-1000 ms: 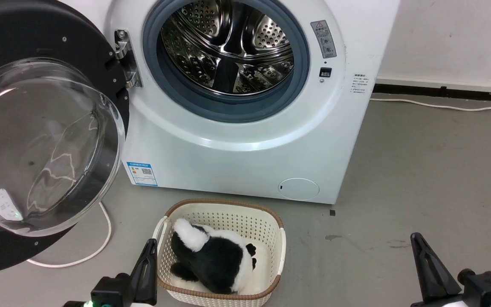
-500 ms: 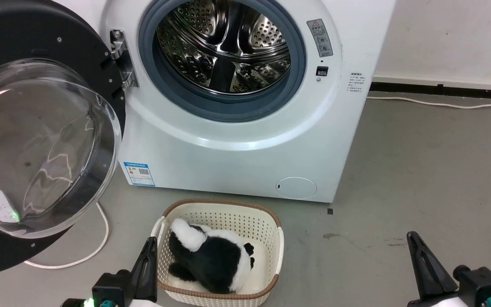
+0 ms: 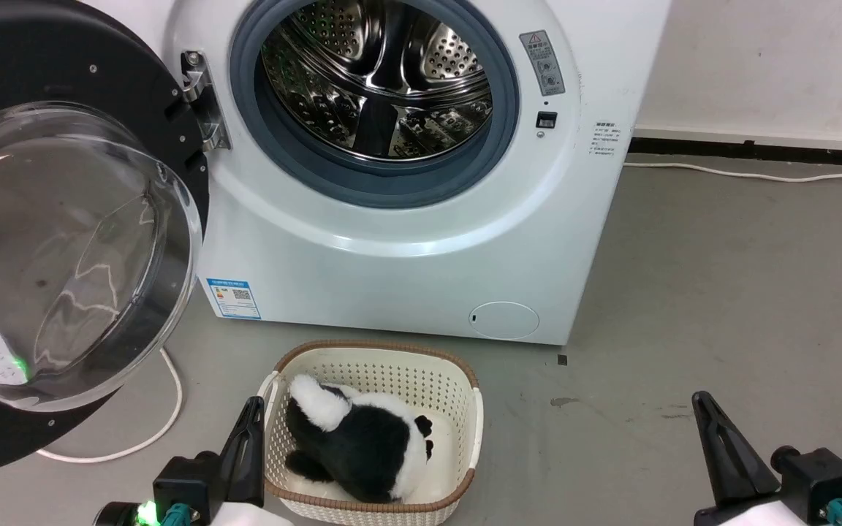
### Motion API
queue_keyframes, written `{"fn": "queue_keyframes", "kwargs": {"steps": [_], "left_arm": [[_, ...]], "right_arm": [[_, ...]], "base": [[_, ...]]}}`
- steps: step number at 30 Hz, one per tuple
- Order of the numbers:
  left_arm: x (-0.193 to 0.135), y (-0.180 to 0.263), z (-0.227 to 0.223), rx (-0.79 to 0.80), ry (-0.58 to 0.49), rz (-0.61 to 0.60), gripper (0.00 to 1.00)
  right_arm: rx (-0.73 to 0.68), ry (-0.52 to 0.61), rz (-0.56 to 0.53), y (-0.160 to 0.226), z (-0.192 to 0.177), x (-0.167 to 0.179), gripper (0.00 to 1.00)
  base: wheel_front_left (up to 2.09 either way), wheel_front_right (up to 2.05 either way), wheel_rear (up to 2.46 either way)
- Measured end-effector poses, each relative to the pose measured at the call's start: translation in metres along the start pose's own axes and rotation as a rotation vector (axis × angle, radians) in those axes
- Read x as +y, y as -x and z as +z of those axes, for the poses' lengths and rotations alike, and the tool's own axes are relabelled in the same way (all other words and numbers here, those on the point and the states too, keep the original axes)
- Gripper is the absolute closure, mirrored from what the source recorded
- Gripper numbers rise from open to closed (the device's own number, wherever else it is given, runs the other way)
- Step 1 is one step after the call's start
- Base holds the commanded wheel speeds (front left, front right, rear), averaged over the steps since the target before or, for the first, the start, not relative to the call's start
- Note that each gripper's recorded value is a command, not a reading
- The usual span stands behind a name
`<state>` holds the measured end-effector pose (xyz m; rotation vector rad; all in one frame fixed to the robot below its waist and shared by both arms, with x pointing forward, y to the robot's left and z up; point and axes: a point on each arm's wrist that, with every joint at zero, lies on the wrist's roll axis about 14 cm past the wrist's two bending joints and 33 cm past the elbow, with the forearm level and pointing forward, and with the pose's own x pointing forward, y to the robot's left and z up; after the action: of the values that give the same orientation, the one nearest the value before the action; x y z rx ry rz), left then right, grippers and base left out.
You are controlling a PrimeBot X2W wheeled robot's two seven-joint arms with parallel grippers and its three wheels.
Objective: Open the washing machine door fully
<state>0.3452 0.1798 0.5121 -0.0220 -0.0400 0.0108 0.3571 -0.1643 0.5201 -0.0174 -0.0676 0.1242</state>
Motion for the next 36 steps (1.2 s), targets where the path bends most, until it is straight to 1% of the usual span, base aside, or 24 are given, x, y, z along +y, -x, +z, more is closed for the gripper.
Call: {"fn": "queue_keyframes", "kwargs": {"steps": [36], "left_arm": [[-0.002, -0.012, 0.004, 0.027, -0.030, -0.010, 1.00]], "right_arm": [[0.042, 0.011, 0.003, -0.007, 0.001, 0.001, 1.00]], "base": [[0.00, 0.00, 0.00]]}}
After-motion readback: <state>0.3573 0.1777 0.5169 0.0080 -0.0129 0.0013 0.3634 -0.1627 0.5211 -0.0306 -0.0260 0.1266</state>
